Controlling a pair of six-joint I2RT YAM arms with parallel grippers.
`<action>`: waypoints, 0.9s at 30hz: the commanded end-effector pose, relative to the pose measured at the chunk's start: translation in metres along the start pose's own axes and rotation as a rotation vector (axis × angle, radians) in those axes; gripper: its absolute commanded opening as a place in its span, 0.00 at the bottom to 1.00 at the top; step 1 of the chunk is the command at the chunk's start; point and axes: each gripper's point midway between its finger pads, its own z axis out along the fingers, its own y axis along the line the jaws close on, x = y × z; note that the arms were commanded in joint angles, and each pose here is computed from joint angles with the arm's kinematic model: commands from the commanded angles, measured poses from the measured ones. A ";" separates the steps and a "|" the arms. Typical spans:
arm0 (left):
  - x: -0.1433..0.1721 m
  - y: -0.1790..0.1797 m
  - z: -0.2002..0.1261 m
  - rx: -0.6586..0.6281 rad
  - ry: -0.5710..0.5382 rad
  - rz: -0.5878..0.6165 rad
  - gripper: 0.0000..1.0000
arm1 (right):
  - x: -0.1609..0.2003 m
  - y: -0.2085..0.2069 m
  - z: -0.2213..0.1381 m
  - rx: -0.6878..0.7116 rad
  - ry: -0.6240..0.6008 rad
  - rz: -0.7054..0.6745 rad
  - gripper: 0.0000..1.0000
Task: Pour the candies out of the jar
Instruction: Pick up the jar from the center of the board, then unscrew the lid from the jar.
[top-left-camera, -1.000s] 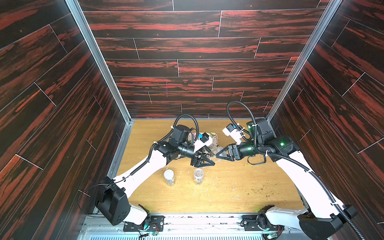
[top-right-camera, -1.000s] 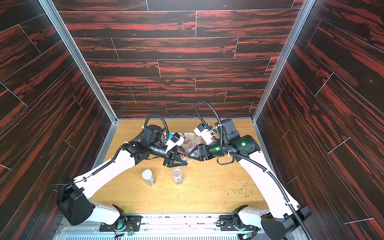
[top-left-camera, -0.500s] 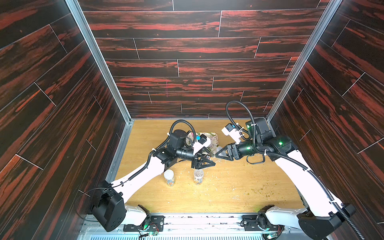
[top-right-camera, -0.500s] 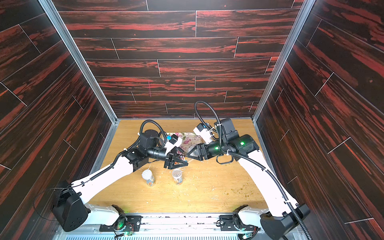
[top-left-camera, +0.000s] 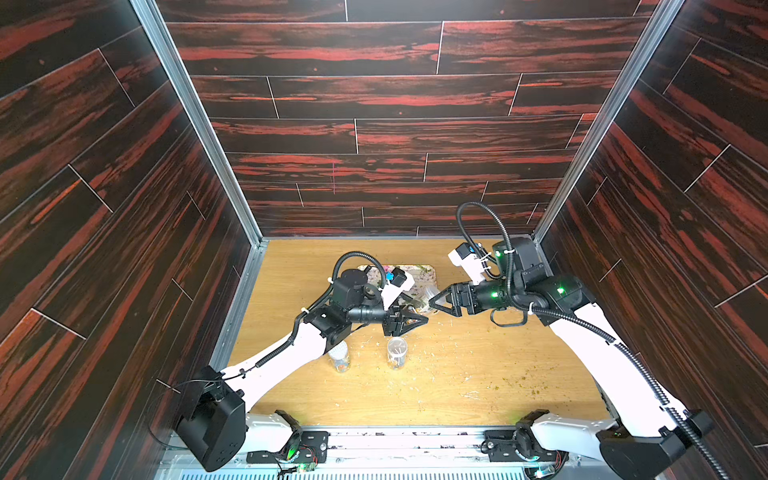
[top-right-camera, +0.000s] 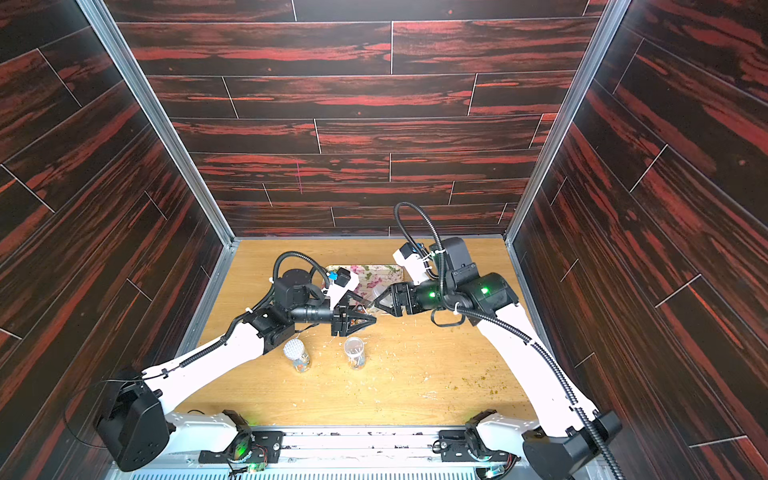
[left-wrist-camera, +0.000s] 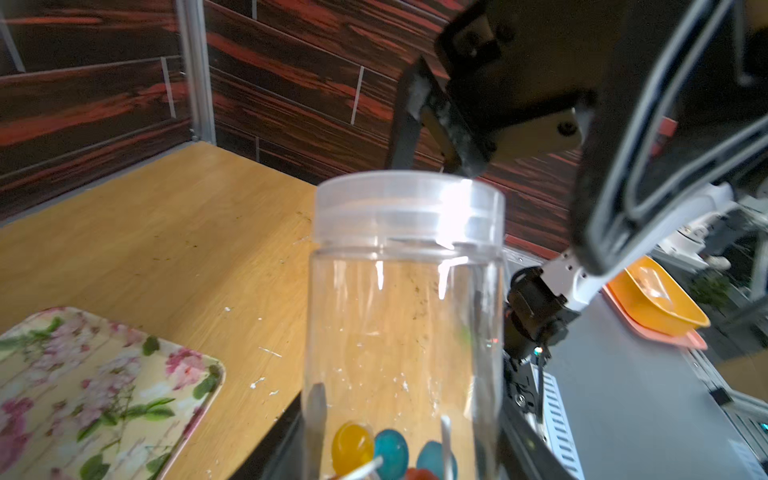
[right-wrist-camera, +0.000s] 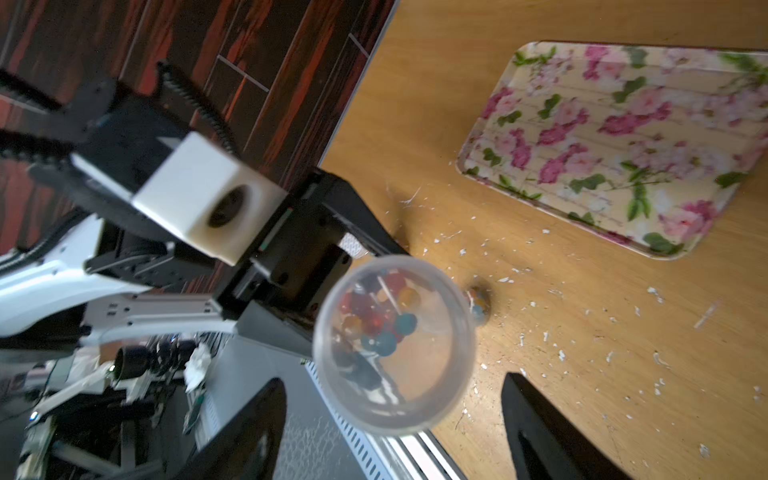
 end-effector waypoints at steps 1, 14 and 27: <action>-0.026 -0.004 -0.009 -0.039 -0.097 0.044 0.41 | -0.018 -0.004 -0.005 0.037 -0.121 0.043 0.84; -0.022 0.020 -0.012 -0.226 -0.130 0.092 0.41 | -0.057 0.000 0.012 -0.040 -0.329 0.150 0.84; -0.027 0.028 -0.013 -0.341 -0.161 0.170 0.41 | -0.050 -0.019 0.034 0.089 -0.307 0.173 0.81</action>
